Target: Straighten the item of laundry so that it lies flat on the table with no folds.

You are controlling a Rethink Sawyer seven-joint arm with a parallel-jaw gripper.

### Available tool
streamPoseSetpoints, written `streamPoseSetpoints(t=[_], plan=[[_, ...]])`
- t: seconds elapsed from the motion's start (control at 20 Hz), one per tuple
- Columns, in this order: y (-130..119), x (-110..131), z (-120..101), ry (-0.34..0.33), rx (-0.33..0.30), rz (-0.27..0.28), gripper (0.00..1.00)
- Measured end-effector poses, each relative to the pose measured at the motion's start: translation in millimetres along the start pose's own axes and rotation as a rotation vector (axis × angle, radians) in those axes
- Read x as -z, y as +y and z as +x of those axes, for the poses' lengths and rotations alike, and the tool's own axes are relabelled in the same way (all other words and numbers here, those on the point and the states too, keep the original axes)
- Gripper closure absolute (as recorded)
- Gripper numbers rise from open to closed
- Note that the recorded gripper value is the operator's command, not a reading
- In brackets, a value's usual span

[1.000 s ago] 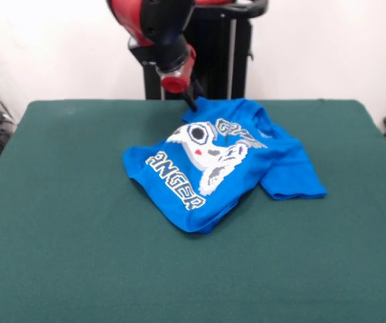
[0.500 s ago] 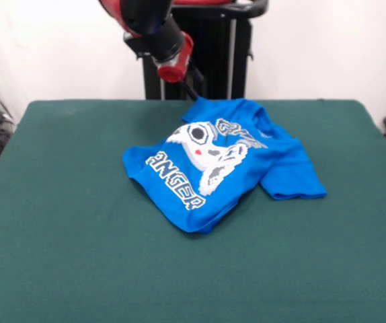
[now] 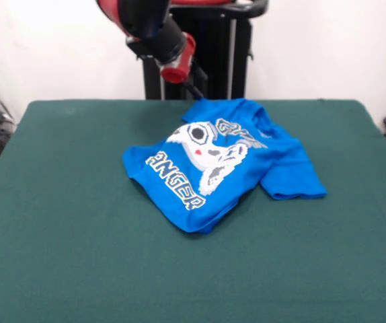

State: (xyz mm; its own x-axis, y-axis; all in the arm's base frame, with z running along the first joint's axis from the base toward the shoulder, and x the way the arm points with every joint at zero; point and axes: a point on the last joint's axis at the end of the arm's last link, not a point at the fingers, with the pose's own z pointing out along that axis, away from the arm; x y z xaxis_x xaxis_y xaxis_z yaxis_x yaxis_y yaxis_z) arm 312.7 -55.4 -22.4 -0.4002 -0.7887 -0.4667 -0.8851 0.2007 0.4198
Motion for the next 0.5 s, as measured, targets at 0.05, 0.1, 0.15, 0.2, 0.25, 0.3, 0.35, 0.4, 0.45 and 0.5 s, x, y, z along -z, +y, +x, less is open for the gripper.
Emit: streamPoseSetpoints(t=[0.05,0.1,0.15,0.2,0.25,0.3,0.35,0.4,0.45,0.5], plan=[[-1.3,-3.5,-2.5,-0.007,0.005,-0.004,0.00],[-1.6,-5.2,-3.6,-0.010,0.008,-0.007,0.00],[-2.1,-7.5,-5.2,-0.014,0.011,-0.010,0.00],[-2.4,-8.2,-5.6,-0.016,0.012,-0.011,0.00],[-2.9,-10.3,-7.2,-0.020,0.015,-0.015,0.00],[-3.2,-11.4,-8.0,-0.021,0.017,-0.016,0.00],[-3.6,-12.5,-8.5,-0.021,0.018,-0.016,0.00],[-4.3,-13.1,-8.3,-0.018,0.020,-0.013,0.00],[-4.6,-13.8,-7.9,-0.014,0.020,-0.010,0.00],[-5.0,-14.4,-7.2,-0.008,0.020,-0.007,0.00]])
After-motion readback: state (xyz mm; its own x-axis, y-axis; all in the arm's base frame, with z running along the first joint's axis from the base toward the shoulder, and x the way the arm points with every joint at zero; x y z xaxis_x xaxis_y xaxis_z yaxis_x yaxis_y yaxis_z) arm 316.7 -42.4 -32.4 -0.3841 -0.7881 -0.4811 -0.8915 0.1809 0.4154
